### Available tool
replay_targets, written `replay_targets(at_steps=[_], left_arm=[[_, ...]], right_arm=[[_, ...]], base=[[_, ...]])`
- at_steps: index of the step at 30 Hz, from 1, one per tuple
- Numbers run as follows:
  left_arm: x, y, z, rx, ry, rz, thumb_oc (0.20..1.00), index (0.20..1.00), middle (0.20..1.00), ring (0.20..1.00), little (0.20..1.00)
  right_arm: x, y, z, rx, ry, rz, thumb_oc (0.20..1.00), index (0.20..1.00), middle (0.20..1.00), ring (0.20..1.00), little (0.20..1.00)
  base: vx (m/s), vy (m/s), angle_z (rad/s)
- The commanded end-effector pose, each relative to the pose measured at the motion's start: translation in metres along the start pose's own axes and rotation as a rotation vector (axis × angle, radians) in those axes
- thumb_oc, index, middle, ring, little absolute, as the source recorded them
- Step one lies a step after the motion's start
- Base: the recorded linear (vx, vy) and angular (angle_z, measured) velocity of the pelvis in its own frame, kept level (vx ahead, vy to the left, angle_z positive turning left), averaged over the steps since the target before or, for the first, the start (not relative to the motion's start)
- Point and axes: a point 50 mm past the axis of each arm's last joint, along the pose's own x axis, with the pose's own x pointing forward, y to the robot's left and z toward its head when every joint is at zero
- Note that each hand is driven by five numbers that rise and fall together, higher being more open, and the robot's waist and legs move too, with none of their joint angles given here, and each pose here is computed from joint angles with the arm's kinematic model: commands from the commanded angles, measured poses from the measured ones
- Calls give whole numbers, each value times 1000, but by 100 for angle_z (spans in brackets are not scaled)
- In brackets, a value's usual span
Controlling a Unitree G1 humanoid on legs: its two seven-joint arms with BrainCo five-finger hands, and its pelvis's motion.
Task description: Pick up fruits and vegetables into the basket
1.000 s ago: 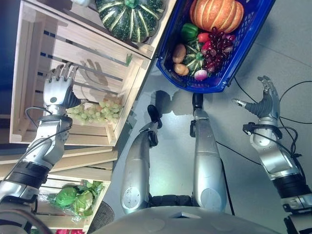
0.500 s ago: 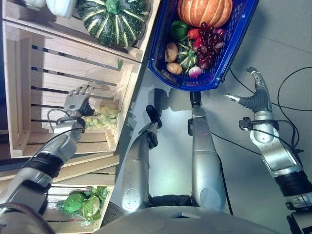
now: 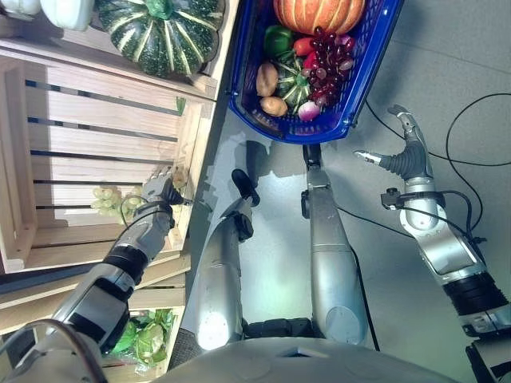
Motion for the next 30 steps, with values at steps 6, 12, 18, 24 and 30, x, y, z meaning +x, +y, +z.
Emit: replay_targets(at_steps=[6, 12, 18, 24, 30], left_arm=[[-9, 9, -75, 391, 337, 74, 1000, 1000, 1000, 1000, 1000], [-21, 2, -89, 662, 409, 119, 1000, 1000, 1000, 1000, 1000], [-27, 7, -89, 853, 425, 217, 1000, 1000, 1000, 1000, 1000], [-24, 20, -88, 897, 432, 250, 1000, 1000, 1000, 1000, 1000], [-21, 32, -88, 967, 426, 294, 1000, 1000, 1000, 1000, 1000]], right_arm=[[0, 7, 20, 146, -84, -31, 1000, 1000, 1000, 1000, 1000], [-1, 8, 18, 171, -79, -69, 1000, 1000, 1000, 1000, 1000], [0, 6, 17, 171, -81, -103, 1000, 1000, 1000, 1000, 1000], [0, 5, 17, 164, -83, -126, 1000, 1000, 1000, 1000, 1000], [1, 2, 20, 167, -101, -142, 1000, 1000, 1000, 1000, 1000]], base=[[-11, -9, 0], [-25, -29, 6], [-17, -6, 5], [-6, 4, 5], [-3, -1, 4]])
